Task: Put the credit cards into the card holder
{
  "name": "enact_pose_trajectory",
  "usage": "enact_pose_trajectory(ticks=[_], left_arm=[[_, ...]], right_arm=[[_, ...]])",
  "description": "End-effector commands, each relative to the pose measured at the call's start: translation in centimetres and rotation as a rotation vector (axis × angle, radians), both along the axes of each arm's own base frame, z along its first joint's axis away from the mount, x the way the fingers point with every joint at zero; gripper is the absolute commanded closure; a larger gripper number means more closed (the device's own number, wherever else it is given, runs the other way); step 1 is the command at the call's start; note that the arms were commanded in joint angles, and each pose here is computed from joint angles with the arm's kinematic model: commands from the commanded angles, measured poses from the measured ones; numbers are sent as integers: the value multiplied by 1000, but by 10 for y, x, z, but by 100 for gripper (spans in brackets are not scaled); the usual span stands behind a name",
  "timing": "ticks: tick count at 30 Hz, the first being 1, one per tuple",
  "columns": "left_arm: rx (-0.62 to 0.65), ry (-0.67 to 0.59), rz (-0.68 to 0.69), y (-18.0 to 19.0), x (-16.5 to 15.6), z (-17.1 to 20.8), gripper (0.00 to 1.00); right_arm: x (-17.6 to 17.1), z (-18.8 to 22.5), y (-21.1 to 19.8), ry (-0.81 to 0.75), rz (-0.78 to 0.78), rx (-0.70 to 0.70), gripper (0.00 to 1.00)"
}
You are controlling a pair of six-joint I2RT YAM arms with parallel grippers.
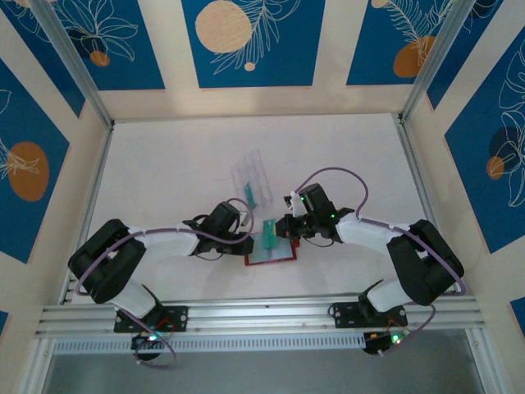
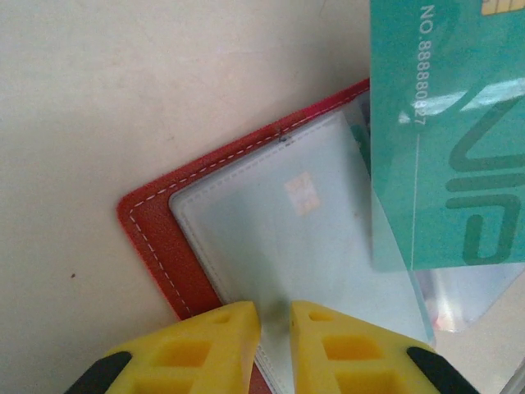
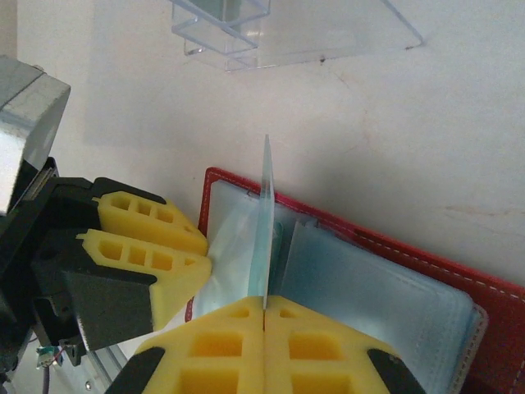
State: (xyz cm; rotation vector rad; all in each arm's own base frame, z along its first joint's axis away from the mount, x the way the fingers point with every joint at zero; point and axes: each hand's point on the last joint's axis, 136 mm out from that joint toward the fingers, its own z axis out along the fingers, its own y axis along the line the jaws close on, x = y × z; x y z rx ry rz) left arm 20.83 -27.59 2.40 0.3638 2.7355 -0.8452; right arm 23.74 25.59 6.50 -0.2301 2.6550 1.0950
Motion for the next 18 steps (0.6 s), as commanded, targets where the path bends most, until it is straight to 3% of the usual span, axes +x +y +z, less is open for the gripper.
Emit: enact_pose_trajectory(ticks=[1, 18], left_arm=[[132, 106, -1, 26, -28, -33, 80], [136, 109, -5, 25, -27, -35, 80]], right_arm=[[-11, -8, -1, 52, 10, 8, 100], [-39, -36, -11, 194, 38, -47, 100]])
